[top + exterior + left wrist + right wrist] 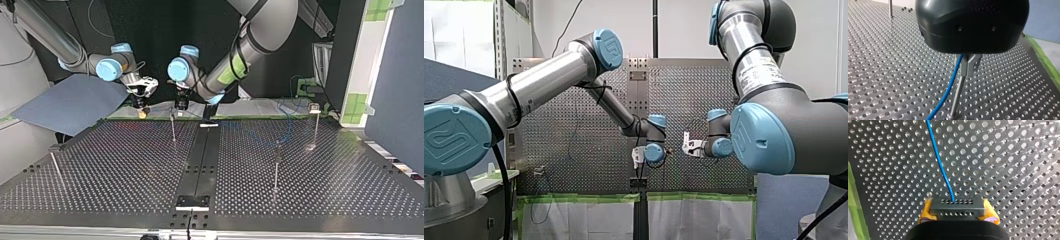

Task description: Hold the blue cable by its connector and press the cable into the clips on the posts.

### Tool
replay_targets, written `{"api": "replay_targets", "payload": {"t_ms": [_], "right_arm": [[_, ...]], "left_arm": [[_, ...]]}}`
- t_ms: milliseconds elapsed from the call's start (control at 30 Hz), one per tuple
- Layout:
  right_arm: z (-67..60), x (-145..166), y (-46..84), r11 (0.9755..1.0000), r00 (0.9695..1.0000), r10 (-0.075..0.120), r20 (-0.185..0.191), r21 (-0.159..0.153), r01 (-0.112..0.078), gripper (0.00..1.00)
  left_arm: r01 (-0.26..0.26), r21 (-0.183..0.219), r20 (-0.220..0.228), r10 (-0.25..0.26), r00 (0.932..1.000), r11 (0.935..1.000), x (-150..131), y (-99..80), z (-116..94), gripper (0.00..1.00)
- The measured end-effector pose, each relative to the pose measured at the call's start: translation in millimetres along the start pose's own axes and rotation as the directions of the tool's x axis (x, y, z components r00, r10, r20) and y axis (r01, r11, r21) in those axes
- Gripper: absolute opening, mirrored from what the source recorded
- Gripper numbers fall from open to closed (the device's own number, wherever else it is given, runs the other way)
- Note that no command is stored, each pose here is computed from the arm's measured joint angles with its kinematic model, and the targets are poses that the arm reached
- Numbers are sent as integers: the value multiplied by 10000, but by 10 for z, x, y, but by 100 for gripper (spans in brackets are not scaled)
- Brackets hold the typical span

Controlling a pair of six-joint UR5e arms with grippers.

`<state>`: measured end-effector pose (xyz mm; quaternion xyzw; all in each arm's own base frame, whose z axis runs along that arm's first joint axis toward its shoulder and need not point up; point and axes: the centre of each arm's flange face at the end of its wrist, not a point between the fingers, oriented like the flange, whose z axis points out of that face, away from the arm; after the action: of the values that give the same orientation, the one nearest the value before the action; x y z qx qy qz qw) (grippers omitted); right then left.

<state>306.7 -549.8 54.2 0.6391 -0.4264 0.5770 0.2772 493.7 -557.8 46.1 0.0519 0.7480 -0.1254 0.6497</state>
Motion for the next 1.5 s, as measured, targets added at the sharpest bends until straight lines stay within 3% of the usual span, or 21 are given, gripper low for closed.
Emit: {"api": "replay_targets", "payload": {"t_ms": [600, 933, 1133, 1500], "right_arm": [[73, 67, 43, 9997, 9989, 256, -394, 28, -255, 0], [217, -26, 101, 9988, 9986, 486, -201, 25, -486, 0], [294, 52, 156, 9986, 9980, 534, -324, -13, -535, 0], [424, 232, 268, 9978, 9953, 665, -700, -32, -669, 0]], "left_arm": [[376, 411, -166, -369, 9992, 9984, -52, 223, 202, 1], [482, 703, -385, -456, 9982, 9964, -181, 231, 384, 1], [409, 640, -674, -366, 9971, 9971, -104, 247, 500, 1], [523, 400, -359, -508, 9981, 9978, -355, 348, 744, 1]]}}
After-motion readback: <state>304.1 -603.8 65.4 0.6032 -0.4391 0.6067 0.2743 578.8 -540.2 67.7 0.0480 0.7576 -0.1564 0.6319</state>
